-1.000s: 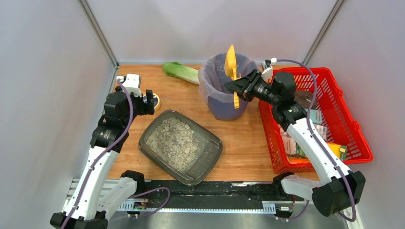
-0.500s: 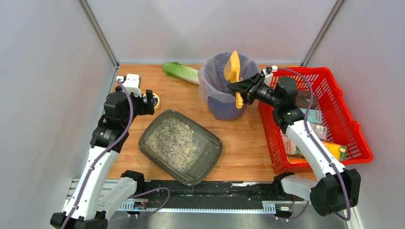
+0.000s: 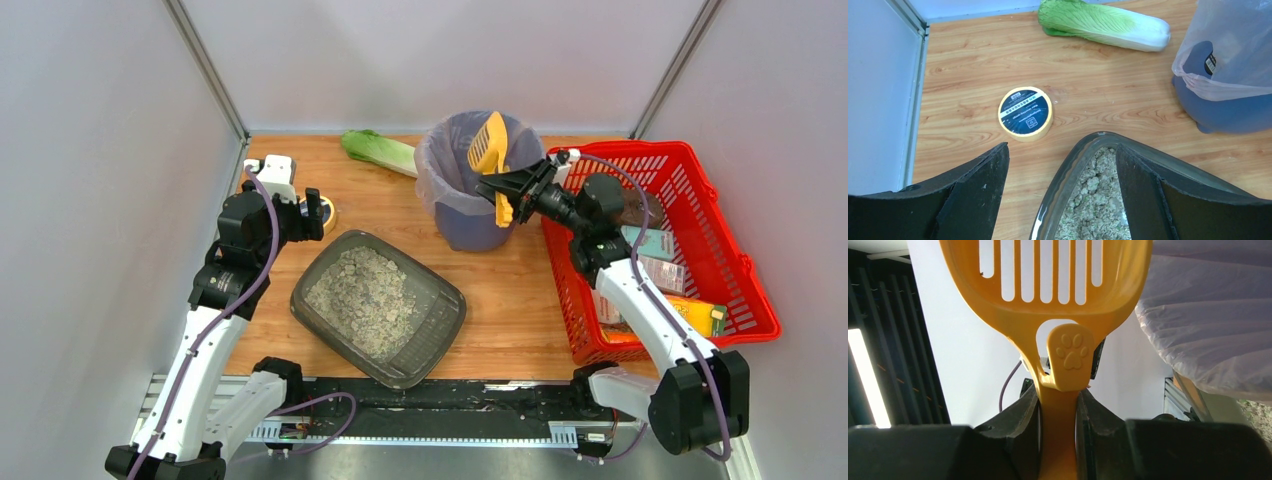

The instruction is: Clean the litter box

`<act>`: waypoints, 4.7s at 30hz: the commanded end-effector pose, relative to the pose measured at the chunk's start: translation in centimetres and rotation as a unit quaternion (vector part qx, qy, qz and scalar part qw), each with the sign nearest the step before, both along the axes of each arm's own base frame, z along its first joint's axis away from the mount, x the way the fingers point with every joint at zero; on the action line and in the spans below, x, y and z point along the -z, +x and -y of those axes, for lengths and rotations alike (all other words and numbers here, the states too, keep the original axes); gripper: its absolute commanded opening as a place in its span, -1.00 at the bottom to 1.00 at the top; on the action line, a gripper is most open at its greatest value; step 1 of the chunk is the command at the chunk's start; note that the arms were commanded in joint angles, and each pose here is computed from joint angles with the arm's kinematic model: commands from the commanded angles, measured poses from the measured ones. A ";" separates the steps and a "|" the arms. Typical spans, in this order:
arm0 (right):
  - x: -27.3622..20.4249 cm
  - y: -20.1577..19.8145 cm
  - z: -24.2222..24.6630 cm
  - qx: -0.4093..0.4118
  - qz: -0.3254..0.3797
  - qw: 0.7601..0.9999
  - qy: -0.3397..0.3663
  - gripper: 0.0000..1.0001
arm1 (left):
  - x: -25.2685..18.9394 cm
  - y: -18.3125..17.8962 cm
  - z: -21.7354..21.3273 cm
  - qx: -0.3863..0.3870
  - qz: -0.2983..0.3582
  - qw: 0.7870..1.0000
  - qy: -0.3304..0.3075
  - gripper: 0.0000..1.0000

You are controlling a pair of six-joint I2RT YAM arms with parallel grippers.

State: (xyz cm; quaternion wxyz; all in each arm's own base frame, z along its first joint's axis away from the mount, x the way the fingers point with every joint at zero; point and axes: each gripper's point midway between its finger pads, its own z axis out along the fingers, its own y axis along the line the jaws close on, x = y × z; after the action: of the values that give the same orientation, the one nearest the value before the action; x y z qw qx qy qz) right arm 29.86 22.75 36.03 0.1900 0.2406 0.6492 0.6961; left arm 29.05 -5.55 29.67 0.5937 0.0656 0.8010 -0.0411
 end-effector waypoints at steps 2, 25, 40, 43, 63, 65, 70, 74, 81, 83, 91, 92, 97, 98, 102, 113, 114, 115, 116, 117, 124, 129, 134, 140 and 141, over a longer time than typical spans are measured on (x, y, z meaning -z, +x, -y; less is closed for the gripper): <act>-2.0 -1.0 0.6 -0.003 0.017 0.997 0.070 -1.00 | -0.9 0.2 0.4 0.007 0.014 1.000 -0.012 0.72; -1.9 -2.4 1.9 0.019 0.017 0.994 0.103 -1.00 | -0.6 0.3 0.6 0.009 0.008 1.000 -0.013 0.72; -0.1 -2.2 2.0 0.041 0.068 0.997 -0.005 -1.00 | -0.6 0.3 1.7 0.030 -0.001 0.999 -0.035 0.72; -2.7 -2.5 2.6 0.064 0.108 0.989 -0.083 -1.00 | -1.8 0.0 2.8 0.056 0.014 0.997 -0.058 0.73; 3.2 -5.9 -0.4 -0.028 0.349 0.708 -0.614 -1.00 | -12.3 -5.2 9.7 0.220 0.015 0.938 -0.267 0.88; 4.0 -6.6 -1.0 -0.047 0.385 0.655 -0.649 -1.00 | -12.2 -6.0 11.0 0.257 -0.009 0.922 -0.290 0.91; 6.3 -8.1 -3.0 -0.094 0.454 0.559 -0.688 -1.00 | -9.6 -5.3 12.9 0.295 -0.079 0.901 -0.308 0.91; 6.2 -9.9 -5.2 -0.104 0.524 0.516 -0.670 -1.00 | -6.9 -4.7 13.7 0.310 -0.126 0.890 -0.310 0.91; 6.8 -10.4 -6.3 -0.127 0.563 0.468 -0.669 -1.00 | -3.9 -5.6 15.1 0.360 -0.178 0.857 -0.323 0.86; 7.0 -10.5 -6.7 -0.132 0.569 0.461 -0.668 -0.99 | -3.0 -5.8 15.3 0.370 -0.189 0.847 -0.331 0.79; 7.3 -9.7 -7.4 -0.126 0.562 0.447 -0.684 -0.89 | -1.2 -6.4 16.0 0.392 -0.210 0.824 -0.351 -1.00; 7.2 -9.4 -7.1 -0.111 0.548 0.454 -0.694 -0.49 | -1.4 -6.3 16.0 0.395 -0.203 0.824 -0.351 -1.00; 6.1 -8.9 -5.2 -0.055 0.519 0.512 -0.683 0.70 | -2.4 -5.7 15.4 0.378 -0.176 0.833 -0.364 -1.00; 6.1 -9.2 -4.8 -0.048 0.509 0.537 -0.671 0.85 | -2.9 -5.1 14.9 0.371 -0.159 0.837 -0.369 -1.00; 4.5 -9.9 -3.2 -0.018 0.475 0.649 -0.594 1.00 | -3.7 -4.4 13.6 0.345 -0.148 0.835 -0.403 -1.00; -0.6 -11.6 -0.6 0.035 0.420 0.840 -0.341 1.00 | -4.6 -4.2 13.0 0.342 -0.124 0.826 -0.431 -1.00; -0.5 -11.5 -0.8 0.032 0.420 0.844 -0.332 1.00 | -4.5 -4.2 13.0 0.342 -0.125 0.826 -0.430 -1.00; -0.5 -11.7 -0.9 0.022 0.418 0.852 -0.316 0.98 | -4.4 -4.3 13.0 0.340 -0.129 0.826 -0.431 -1.00; -0.6 -11.8 -1.1 0.017 0.417 0.856 -0.305 0.96 | -4.3 -4.3 13.0 0.340 -0.127 0.827 -0.429 -1.00; -1.1 -11.8 -1.3 0.018 0.422 0.858 -0.292 0.93 | -4.3 -4.4 13.0 0.340 -0.129 0.827 -0.429 -1.00; -0.4 -11.8 -3.2 -0.017 0.412 0.877 -0.245 0.61 | -4.5 -4.7 13.0 0.342 -0.125 0.826 -0.429 -1.00; -1.0 -12.0 -4.2 -0.026 0.417 0.886 -0.203 0.26 | -3.9 -4.5 12.9 0.340 -0.124 0.830 -0.423 -1.00; -0.6 -11.8 -4.1 -0.021 0.411 0.889 -0.201 -0.45 | -3.6 -4.6 12.9 0.346 -0.123 0.834 -0.412 -1.00; 0.0 -11.3 -2.5 0.024 0.408 0.884 -0.228 -1.00 | -0.6 -4.8 12.3 0.327 -0.149 0.861 -0.360 -0.56; 0.7 -11.1 -2.2 0.028 0.397 0.885 -0.241 -1.00 | -0.2 -4.6 12.0 0.317 -0.148 0.868 -0.352 -0.33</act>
State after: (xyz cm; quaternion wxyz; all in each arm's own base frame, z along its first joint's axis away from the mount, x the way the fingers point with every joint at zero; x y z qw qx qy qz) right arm 17.45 26.69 34.60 0.4480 -0.1220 0.6690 0.5803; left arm 24.33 -18.57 30.94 0.3792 0.0715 0.7280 -0.5667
